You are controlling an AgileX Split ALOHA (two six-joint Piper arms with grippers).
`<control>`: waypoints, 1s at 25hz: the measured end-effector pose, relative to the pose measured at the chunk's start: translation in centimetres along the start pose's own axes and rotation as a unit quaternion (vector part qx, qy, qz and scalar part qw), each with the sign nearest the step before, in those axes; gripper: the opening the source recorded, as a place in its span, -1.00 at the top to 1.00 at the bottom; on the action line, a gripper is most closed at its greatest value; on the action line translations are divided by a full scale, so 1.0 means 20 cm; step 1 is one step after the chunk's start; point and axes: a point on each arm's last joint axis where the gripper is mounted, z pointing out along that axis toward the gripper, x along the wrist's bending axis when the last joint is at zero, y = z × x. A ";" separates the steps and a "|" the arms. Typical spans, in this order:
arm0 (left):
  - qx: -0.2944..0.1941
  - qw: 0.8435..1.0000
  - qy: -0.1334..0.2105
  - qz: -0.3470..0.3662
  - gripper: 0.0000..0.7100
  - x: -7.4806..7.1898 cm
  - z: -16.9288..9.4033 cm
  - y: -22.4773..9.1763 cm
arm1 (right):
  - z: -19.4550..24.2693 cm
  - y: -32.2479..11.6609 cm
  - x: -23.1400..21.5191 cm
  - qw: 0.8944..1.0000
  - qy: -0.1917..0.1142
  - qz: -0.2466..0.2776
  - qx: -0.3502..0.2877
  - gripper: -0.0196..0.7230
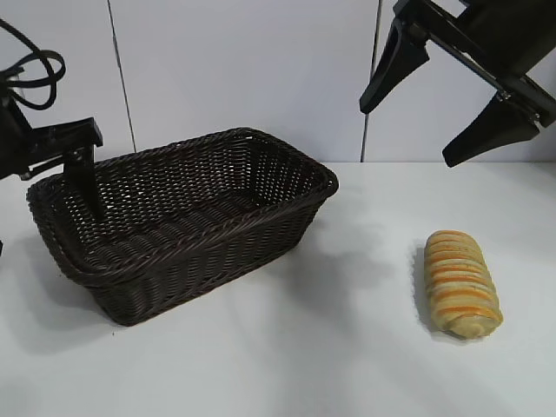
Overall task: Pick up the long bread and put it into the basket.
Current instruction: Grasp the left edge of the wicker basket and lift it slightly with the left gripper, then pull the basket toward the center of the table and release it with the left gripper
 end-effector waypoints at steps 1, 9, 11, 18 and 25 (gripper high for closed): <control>0.000 1.000 -0.002 -0.002 -0.94 0.00 0.01 0.00 | 0.00 0.00 0.00 1.000 0.000 0.000 0.000 -0.92; 0.006 1.000 -0.003 -0.006 -0.13 0.01 0.07 0.00 | 0.00 0.00 0.00 1.000 0.000 0.000 0.000 -0.92; 0.006 1.000 -0.003 -0.006 0.34 0.01 0.07 0.00 | 0.00 0.00 0.00 1.000 0.000 0.000 0.000 -0.92; 0.007 1.000 -0.009 -0.007 0.73 -0.01 0.06 0.01 | 0.00 0.00 0.00 1.000 0.000 0.000 0.001 -0.92; 0.026 0.997 -0.015 0.072 0.73 -0.05 -0.07 0.12 | 0.00 0.00 0.00 1.000 0.000 -0.002 0.001 -0.92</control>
